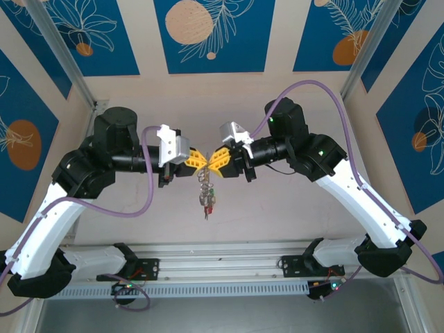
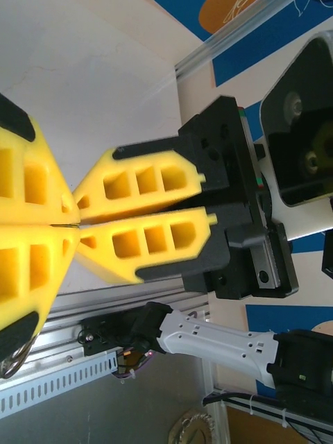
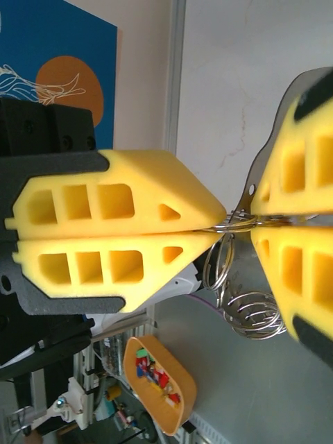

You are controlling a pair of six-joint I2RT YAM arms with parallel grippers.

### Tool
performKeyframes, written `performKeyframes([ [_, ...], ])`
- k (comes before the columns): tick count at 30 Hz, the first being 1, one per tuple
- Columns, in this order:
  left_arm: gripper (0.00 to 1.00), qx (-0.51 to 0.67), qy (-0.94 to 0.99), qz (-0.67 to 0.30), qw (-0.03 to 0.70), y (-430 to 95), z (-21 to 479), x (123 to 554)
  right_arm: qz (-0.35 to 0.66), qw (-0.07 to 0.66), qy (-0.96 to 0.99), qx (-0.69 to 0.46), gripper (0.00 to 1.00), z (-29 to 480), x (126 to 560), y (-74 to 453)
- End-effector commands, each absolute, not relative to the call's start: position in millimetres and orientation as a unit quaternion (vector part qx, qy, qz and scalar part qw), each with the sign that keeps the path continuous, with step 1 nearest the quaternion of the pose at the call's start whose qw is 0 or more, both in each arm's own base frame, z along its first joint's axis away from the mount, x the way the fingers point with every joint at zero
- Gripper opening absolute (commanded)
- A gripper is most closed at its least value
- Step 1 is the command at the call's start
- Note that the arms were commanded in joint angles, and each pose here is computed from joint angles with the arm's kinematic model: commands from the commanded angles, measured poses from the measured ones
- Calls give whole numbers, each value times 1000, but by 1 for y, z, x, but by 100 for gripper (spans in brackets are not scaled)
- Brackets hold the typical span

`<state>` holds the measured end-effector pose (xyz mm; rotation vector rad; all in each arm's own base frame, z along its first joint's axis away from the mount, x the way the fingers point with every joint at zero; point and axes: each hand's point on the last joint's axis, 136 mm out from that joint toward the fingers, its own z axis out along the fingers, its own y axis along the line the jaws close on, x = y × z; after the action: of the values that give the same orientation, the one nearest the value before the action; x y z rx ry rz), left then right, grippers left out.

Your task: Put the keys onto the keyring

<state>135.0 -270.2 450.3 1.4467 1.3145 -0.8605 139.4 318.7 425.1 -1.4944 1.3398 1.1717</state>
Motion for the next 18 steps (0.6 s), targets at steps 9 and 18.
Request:
performKeyframes([
  [9,0,594,496,-365,518,-268,475,123,474,387,538,-579,6,421,136,310],
  [18,0,594,491,-366,521,-267,477,122,472,388,546,-573,18,416,139,310],
])
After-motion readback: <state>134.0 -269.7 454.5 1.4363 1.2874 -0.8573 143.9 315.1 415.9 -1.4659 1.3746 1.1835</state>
